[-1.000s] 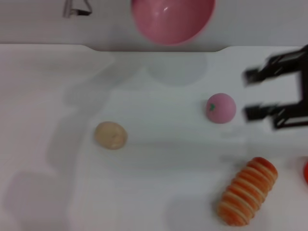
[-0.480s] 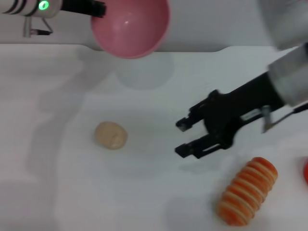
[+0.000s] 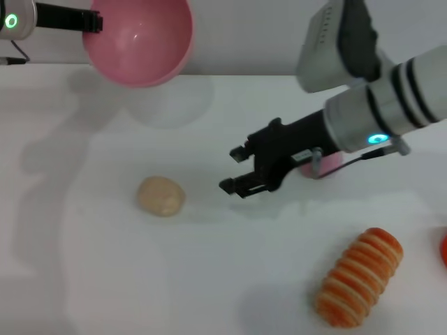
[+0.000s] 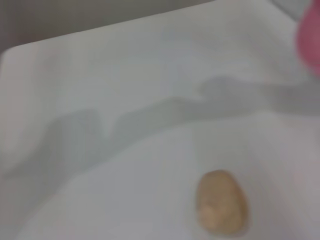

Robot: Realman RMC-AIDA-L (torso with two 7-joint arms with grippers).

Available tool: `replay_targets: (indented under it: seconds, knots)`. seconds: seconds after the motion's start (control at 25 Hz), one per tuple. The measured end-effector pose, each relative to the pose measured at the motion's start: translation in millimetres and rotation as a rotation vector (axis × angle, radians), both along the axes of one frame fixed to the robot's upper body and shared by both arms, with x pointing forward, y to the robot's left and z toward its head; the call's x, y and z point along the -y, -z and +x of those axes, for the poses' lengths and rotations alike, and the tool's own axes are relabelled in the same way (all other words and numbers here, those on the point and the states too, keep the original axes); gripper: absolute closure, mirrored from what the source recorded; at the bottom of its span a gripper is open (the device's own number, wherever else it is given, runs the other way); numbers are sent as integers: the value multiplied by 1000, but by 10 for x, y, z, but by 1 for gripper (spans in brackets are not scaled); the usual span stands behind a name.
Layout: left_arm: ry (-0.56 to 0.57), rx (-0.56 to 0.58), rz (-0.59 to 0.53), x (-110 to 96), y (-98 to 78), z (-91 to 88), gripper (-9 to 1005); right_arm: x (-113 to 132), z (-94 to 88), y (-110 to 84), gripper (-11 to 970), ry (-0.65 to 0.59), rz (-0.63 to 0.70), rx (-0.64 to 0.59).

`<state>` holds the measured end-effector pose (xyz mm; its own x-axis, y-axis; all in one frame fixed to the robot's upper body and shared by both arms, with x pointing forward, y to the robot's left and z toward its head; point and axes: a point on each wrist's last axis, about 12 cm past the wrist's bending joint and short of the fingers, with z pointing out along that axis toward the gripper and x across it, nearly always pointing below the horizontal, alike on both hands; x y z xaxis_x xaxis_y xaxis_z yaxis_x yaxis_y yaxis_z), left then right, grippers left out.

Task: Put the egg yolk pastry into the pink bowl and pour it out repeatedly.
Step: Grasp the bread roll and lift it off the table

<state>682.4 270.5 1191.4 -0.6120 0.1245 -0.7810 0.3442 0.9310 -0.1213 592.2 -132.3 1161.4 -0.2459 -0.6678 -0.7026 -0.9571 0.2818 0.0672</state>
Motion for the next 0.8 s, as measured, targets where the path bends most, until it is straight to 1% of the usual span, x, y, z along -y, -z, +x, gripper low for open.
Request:
replay_targets:
  seconds: [0.16, 0.36, 0.52, 0.8]
  knots:
    - [6, -15, 2, 9, 44, -26, 925, -156, 46, 153, 441, 25, -5, 33]
    - [22, -21, 4, 57, 69, -38, 924, -350, 81, 270, 446, 26, 30, 42]
    - [44, -15, 15, 121, 39, -26, 924, -423, 140, 334, 450, 36, 40, 36]
    - [78, -5, 29, 237, 2, -7, 923, -467, 208, 460, 458, 50, 69, 9]
